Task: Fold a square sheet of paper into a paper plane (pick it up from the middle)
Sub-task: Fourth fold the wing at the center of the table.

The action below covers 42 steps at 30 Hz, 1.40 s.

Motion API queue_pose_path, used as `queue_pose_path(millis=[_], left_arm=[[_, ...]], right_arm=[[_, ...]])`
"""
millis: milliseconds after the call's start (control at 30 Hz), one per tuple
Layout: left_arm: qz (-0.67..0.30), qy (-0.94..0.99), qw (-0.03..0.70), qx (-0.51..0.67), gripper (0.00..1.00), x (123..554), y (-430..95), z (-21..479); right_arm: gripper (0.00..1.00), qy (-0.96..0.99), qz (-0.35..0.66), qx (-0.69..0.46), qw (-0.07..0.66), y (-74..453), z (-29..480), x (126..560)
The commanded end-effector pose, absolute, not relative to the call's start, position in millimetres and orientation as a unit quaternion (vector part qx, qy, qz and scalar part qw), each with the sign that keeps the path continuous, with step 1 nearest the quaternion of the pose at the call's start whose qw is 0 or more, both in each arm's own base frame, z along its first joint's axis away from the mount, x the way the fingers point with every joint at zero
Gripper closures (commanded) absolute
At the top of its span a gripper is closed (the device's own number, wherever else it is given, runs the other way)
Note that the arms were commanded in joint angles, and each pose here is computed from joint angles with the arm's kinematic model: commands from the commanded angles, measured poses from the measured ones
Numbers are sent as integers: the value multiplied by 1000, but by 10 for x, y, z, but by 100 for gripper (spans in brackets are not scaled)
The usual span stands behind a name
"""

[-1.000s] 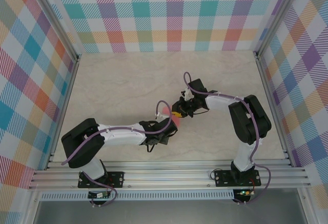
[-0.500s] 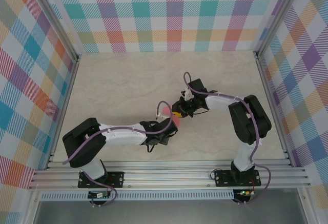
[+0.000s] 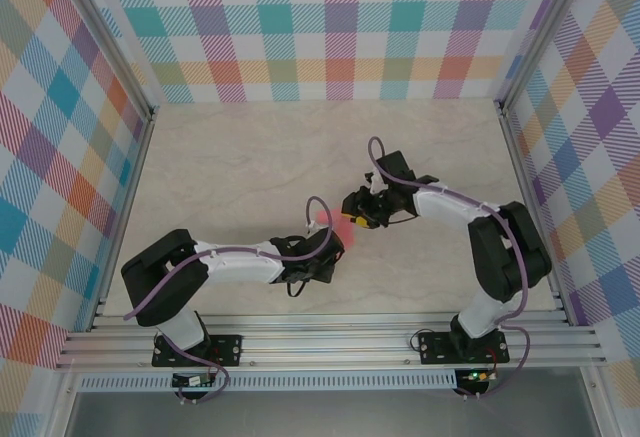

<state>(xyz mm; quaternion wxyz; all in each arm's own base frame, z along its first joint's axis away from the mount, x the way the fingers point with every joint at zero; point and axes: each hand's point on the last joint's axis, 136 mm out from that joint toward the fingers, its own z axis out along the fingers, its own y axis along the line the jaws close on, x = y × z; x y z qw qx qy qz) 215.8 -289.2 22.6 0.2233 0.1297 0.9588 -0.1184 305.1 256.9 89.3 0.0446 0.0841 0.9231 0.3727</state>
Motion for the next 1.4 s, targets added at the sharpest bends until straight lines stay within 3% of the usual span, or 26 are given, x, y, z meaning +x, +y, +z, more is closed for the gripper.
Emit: queue_pose_path(millis=[0,300,533,700,1000,1367], left_arm=[[-148,958,214,118,95,2151,-2919,231],[-196,955,202,89,95,2131,-2913,224],[-253,946,186,81,95,2127,-2910,222],[-303,936,161,83,95,2121,-2967,194],[-340,931,125,49,96,2109,-2815,75],[-355,930,88,31,96,2084,-2734,-22]], right_arm=[[55,933,342,96,57,2363,845,2976],[54,928,351,73,100,2275,1003,2892],[80,903,417,42,94,2474,1074,2815],[90,890,448,18,78,2718,1015,2733],[92,874,485,-1,34,3126,873,2666],[92,881,473,4,18,3263,683,2810]])
